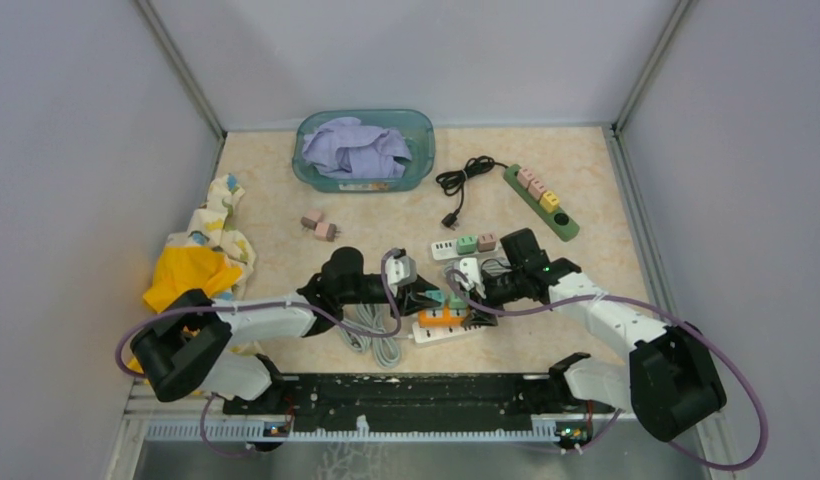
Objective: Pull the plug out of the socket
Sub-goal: Remove the plug from the socket.
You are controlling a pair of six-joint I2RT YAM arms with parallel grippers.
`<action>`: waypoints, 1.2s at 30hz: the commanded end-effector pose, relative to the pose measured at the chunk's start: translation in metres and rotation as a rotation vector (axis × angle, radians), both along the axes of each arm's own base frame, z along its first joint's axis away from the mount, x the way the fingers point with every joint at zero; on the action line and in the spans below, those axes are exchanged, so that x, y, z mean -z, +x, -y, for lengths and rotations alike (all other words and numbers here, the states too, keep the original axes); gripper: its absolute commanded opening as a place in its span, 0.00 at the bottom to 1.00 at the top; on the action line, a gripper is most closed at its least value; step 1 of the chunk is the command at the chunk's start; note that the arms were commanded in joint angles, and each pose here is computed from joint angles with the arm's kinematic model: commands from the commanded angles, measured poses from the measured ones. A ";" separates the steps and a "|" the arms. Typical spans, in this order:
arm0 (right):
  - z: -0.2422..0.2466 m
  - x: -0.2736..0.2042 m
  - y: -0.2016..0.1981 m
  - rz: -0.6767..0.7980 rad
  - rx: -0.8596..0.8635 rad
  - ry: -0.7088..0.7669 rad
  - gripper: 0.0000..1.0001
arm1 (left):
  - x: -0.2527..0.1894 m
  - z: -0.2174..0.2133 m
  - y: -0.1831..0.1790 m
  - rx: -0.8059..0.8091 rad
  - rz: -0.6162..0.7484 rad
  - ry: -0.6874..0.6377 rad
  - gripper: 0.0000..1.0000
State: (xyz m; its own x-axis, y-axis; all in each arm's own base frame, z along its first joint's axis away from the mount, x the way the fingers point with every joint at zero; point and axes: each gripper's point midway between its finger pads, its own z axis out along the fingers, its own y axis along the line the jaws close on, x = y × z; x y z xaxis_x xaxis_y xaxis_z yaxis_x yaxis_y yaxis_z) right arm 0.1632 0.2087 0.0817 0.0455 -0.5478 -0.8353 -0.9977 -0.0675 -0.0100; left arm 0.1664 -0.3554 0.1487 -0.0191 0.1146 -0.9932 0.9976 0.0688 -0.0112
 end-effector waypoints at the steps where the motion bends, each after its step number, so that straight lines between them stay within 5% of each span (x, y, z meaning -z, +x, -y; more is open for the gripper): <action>1: -0.010 -0.024 0.010 0.070 -0.028 0.040 0.00 | 0.000 0.001 -0.007 0.005 -0.008 -0.026 0.42; 6: -0.012 -0.024 0.006 0.072 -0.047 0.033 0.00 | 0.009 0.001 -0.009 -0.004 -0.016 -0.009 0.60; 12: -0.011 -0.022 0.005 0.072 -0.055 0.023 0.00 | 0.017 0.006 -0.006 0.002 -0.015 0.021 0.62; 16: -0.012 -0.020 0.004 0.070 -0.061 0.014 0.00 | 0.014 0.010 -0.007 0.022 -0.016 0.017 0.48; 22: -0.012 -0.017 0.003 0.064 -0.062 -0.002 0.00 | 0.008 0.017 -0.011 0.068 -0.039 0.014 0.01; 30: -0.011 -0.010 0.007 0.060 -0.046 -0.049 0.00 | -0.035 0.010 -0.008 -0.015 -0.044 -0.166 0.00; 33: -0.012 -0.011 0.007 0.060 -0.045 -0.049 0.00 | -0.028 0.014 0.001 -0.084 0.010 -0.097 0.00; 36: -0.012 -0.011 0.008 0.056 -0.041 -0.051 0.00 | -0.007 0.015 0.007 -0.166 0.226 0.066 0.00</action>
State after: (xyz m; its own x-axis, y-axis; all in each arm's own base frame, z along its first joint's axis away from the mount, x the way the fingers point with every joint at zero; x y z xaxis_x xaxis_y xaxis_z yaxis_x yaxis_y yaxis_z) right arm 0.1585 0.2089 0.0777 0.0606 -0.6139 -0.7870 -0.9954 -0.0960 -0.0018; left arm 0.1599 -0.3584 0.1269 -0.0660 0.1572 -0.9853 0.9884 0.1454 -0.0431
